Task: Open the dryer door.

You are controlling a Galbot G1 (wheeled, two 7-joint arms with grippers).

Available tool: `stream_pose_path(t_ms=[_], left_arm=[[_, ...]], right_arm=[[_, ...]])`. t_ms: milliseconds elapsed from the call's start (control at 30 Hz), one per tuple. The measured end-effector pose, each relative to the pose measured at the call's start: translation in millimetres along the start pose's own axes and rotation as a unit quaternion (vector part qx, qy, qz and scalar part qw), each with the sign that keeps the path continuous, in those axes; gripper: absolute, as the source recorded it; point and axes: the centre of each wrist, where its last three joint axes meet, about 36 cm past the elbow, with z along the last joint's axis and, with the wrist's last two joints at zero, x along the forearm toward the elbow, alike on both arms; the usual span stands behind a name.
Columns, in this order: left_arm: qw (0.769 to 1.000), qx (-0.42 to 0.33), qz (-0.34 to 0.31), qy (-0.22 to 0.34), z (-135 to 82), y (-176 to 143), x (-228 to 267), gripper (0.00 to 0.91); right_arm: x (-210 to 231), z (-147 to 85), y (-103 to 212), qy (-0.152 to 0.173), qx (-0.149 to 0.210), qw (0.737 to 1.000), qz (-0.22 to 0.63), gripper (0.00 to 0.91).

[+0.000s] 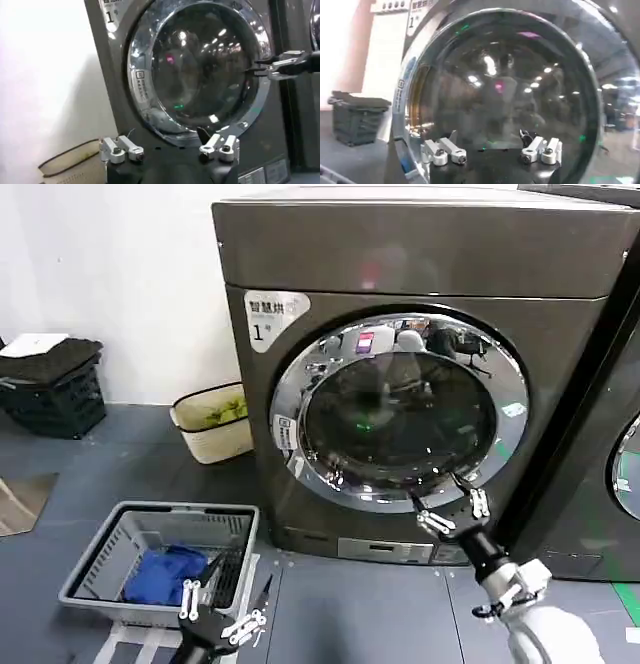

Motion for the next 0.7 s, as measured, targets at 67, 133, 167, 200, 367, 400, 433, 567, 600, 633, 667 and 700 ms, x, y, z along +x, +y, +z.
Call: stream_pose_path(t_ms=[67, 133, 167, 200, 367, 400, 433, 567, 600, 633, 667, 700], left_arm=[[1.000, -0.001, 0.000, 0.000, 0, 0, 0, 0.907], [1.000, -0.002, 0.000, 0.000, 0, 0, 0, 0.907], [1.000, -0.002, 0.001, 0.000, 0, 0, 0, 0.907], [1.000, -0.002, 0.000, 0.000, 0, 0, 0, 0.907], [1.000, -0.001, 0.000, 0.001, 1, 0, -1, 0.907], [1.000, -0.001, 0.000, 0.001, 1, 0, -1, 0.907], [1.000, 0.000, 0.000, 0.001, 2, 0, -1, 0.907], [1.000, 0.000, 0.000, 0.001, 2, 0, -1, 0.907], [1.000, 0.000, 0.000, 0.002, 2, 0, -1, 0.907], [1.000, 0.001, 0.000, 0.002, 2, 0, -1, 0.907], [1.000, 0.001, 0.000, 0.002, 2, 0, -1, 0.907], [1.000, 0.001, 0.000, 0.002, 2, 0, -1, 0.907]], right_arm=[[-6, 0, -2, -0.005, -0.001, 1.000, -0.013, 0.907], [-13, -1, -4, -0.011, -0.002, 0.999, -0.030, 0.907], [-16, -1, -6, -0.014, -0.002, 0.999, -0.035, 0.907], [-19, -1, -7, -0.016, -0.002, 0.999, -0.040, 0.907], [-38, -2, -11, -0.020, 0.006, 0.998, -0.055, 0.907], [-42, -3, -11, -0.021, 0.007, 0.998, -0.057, 0.907], [-46, -3, -11, -0.023, 0.008, 0.998, -0.060, 0.907], [-60, -3, -10, -0.026, 0.009, 0.997, -0.073, 0.907], [-64, -3, -9, -0.027, 0.009, 0.997, -0.076, 0.907], [-67, -4, -9, -0.027, 0.010, 0.996, -0.079, 0.907], [-70, -3, -9, -0.028, 0.010, 0.996, -0.082, 0.907], [-73, -4, -8, -0.028, 0.010, 0.996, -0.085, 0.907]])
